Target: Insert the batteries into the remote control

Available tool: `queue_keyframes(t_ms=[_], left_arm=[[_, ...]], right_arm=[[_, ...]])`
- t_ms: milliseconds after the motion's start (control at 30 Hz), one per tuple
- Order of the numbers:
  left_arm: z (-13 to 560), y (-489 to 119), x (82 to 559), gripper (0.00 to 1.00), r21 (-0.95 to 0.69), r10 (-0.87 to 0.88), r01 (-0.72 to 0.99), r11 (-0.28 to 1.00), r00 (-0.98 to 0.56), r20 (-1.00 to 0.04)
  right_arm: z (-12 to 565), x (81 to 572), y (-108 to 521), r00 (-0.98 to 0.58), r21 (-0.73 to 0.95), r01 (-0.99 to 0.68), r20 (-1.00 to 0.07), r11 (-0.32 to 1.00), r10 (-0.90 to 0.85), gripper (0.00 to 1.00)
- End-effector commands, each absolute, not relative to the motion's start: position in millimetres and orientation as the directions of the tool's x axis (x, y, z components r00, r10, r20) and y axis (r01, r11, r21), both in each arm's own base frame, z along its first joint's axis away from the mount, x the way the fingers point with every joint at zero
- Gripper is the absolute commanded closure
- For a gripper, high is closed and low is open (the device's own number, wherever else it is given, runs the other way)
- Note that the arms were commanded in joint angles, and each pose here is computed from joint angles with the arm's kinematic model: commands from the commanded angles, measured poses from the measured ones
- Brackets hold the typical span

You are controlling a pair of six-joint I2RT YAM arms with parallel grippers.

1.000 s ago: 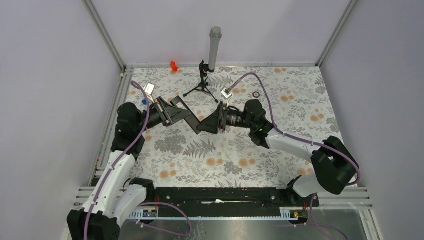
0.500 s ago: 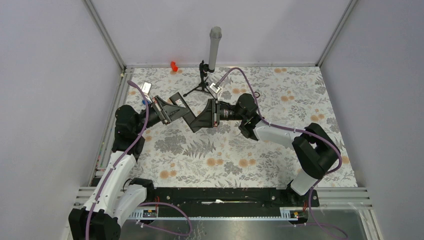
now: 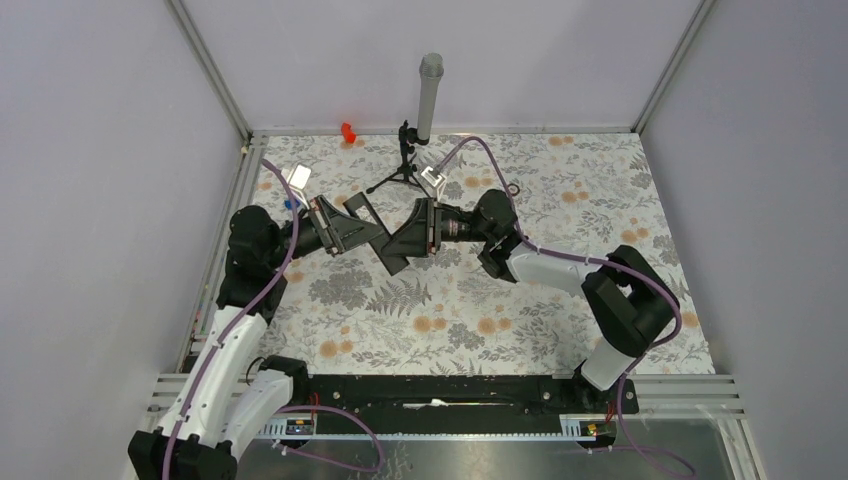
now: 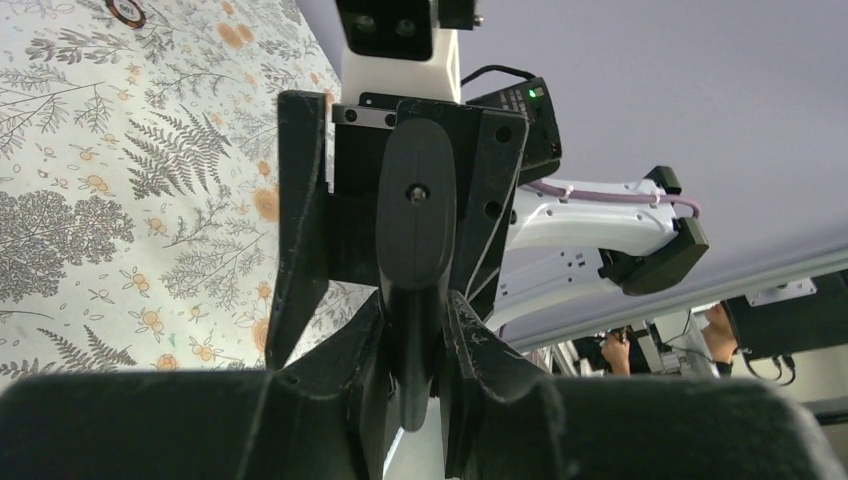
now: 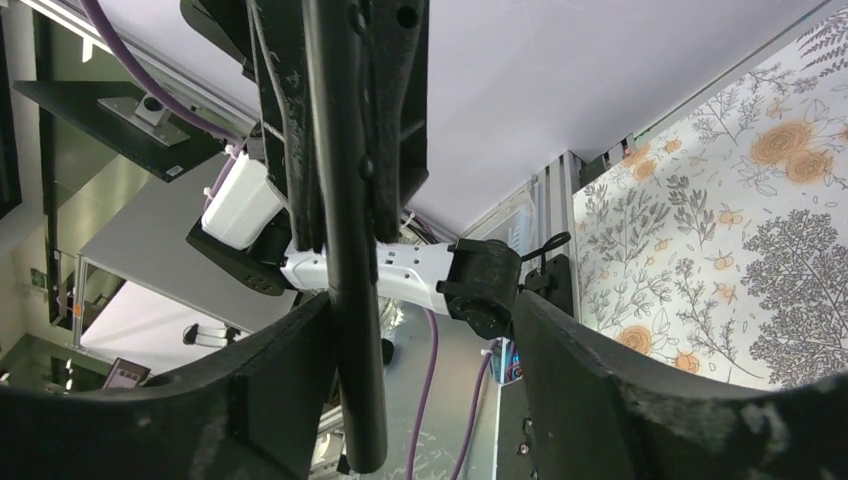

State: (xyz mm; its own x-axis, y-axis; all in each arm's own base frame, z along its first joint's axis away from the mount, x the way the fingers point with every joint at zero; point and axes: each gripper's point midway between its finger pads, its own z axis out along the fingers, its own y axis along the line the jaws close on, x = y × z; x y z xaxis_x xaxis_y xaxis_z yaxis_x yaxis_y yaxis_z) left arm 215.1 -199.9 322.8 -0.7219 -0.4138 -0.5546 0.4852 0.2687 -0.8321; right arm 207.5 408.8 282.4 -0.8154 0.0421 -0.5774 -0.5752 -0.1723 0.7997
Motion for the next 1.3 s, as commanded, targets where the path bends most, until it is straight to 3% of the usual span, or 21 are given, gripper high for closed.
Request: queue_keyframes(t_ms=[0, 133, 267, 567, 867, 933, 1100, 1267], left_arm=[[359.5, -197.4, 198.0, 1.0, -0.743, -0.379, 0.618, 0.256, -0.643, -0.665], [353.8, -198.3, 199.6, 1.0, -0.748, -0.375, 0.614, 0.25, -0.651, -0.66], [352.2, -198.9, 199.1, 1.0, -0.745, -0.368, 0.621, 0.244, -0.652, -0.663], [351.4, -202.3, 186.4, 1.0, -0.718, -0.312, 0.667, 0.199, -0.651, -0.692], [342.0, -199.9, 206.1, 1.0, -0.76, -0.374, 0.603, 0.244, -0.664, -0.647], [341.7, -199.6, 212.8, 1.0, -0.77, -0.395, 0.588, 0.248, -0.664, -0.635], [336.8, -199.4, 220.5, 1.0, -0.777, -0.415, 0.577, 0.252, -0.661, -0.625], [337.9, -199.7, 219.7, 1.0, -0.777, -0.417, 0.58, 0.243, -0.661, -0.624]], right_arm=[[309.2, 191.4, 391.4, -0.719, 0.685, -0.686, -0.69, -0.244, 0.083, 0.23], [313.5, 176.6, 383.2, -0.67, 0.632, -0.722, -0.741, -0.28, 0.055, 0.12], [312.5, 175.6, 382.5, -0.666, 0.631, -0.725, -0.745, -0.278, 0.046, 0.12], [312.1, 195.5, 396.2, -0.691, 0.657, -0.711, -0.718, -0.252, 0.079, 0.41], [315.9, 194.1, 398.3, -0.694, 0.654, -0.703, -0.717, -0.279, 0.067, 0.68], [316.6, 191.8, 398.3, -0.694, 0.653, -0.698, -0.718, -0.294, 0.055, 0.68], [320.3, 190.1, 398.7, -0.705, 0.66, -0.681, -0.709, -0.318, 0.037, 0.56], [318.4, 191.1, 400.1, -0.722, 0.676, -0.662, -0.691, -0.324, 0.032, 0.76]])
